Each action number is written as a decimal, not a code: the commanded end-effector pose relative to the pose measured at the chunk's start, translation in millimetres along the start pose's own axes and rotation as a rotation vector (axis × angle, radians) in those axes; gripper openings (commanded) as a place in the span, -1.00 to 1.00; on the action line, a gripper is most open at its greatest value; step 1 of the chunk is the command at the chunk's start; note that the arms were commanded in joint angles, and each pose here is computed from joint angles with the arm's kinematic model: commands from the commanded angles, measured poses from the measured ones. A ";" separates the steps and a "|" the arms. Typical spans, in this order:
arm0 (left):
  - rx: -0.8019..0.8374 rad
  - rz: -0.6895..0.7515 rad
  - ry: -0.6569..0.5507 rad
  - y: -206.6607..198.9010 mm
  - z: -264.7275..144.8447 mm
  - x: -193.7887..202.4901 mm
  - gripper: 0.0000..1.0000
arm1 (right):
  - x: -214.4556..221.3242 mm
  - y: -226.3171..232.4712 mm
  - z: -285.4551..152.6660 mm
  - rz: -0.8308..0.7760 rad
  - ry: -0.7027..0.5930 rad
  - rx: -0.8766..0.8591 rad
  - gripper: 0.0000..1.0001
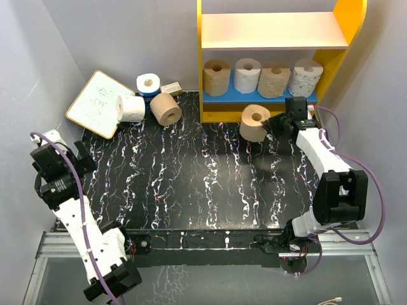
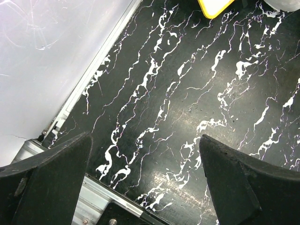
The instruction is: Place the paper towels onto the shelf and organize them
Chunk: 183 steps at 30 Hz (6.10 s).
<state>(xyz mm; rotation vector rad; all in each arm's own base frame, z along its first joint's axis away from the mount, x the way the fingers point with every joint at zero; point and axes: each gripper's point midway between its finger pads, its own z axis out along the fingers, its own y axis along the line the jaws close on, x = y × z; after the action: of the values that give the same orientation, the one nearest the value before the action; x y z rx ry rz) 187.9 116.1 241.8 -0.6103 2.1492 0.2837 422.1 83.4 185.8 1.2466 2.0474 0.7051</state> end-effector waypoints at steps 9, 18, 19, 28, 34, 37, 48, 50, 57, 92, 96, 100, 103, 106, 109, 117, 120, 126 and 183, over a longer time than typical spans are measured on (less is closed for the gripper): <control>0.024 0.005 -0.013 -3.4 -3.6 1.1 0.94 | -56.2 -32.2 -23.5 0.396 -0.012 0.020 -1.00; 0.055 0.014 -0.028 -8.8 -7.5 -0.1 0.93 | -123.1 -45.2 -15.3 0.400 -0.198 0.011 -1.00; 0.056 0.013 -0.031 -8.9 -8.1 -0.4 0.93 | -128.3 -45.0 -14.3 0.392 -0.218 0.005 -1.00; 0.059 0.017 -0.063 -9.8 -15.5 -2.5 0.94 | -167.3 -32.2 -1.0 0.360 -0.349 -0.028 -1.00; 0.057 0.017 -0.063 -9.5 -15.2 -2.7 0.94 | -184.2 -26.4 7.9 0.351 -0.394 -0.025 -1.00; 0.058 0.017 -0.067 -9.7 -16.2 -3.0 0.94 | -187.4 -28.8 14.3 0.348 -0.398 -0.009 -1.00; 0.063 0.020 -0.066 -10.4 -16.0 -2.9 0.94 | -179.7 -45.6 22.9 0.351 -0.381 0.037 -1.00; 0.063 0.019 -0.066 -10.6 -16.0 -2.9 0.94 | -181.1 -43.9 21.8 0.351 -0.389 0.026 -1.00; 0.062 0.019 -0.058 -10.1 -14.1 -2.4 0.94 | -180.9 -47.0 28.8 0.361 -0.380 0.039 -1.00; 0.062 0.017 -0.041 -10.0 -10.3 -1.2 0.94 | -223.8 -27.1 60.3 0.509 -0.428 -0.101 -1.00; 0.062 0.017 -0.038 -10.0 -9.6 -1.0 0.94 | -230.2 -17.8 64.1 0.519 -0.437 -0.155 -1.00; 0.063 0.017 -0.032 -10.0 -8.2 -0.5 0.94 | -238.6 -13.6 68.8 0.524 -0.454 -0.168 -1.00; 0.062 0.016 -0.025 -9.8 -6.9 0.1 0.93 | -245.7 -14.0 72.4 0.523 -0.478 -0.168 -1.00; 0.062 0.016 -0.021 -9.7 -5.7 0.3 0.93 | -254.6 -14.1 73.8 0.521 -0.513 -0.181 -1.00; 0.061 0.015 -0.016 -9.5 -4.7 0.7 0.93 | -263.7 -10.9 70.3 0.508 -0.559 -0.229 -1.00; 0.065 0.014 -0.017 -10.3 -3.1 0.4 0.93 | -256.2 15.9 58.2 0.366 -0.491 -0.275 0.78; 0.065 0.013 -0.018 -10.2 -3.1 0.8 0.93 | -243.3 12.7 44.8 0.316 -0.481 -0.276 0.97; 0.082 0.018 -0.009 -12.9 -1.1 1.1 0.93 | -209.7 2.3 12.3 0.083 -0.407 -0.169 0.97; 0.148 0.232 0.162 -41.0 32.2 13.5 0.84 | 230.1 203.8 16.1 -2.169 -0.457 -0.893 0.97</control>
<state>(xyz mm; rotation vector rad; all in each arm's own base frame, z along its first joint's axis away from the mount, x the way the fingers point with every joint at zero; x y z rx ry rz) 234.8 78.1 212.9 -0.2235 2.3708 0.1540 422.6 338.9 200.7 -1.3188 1.5549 0.0445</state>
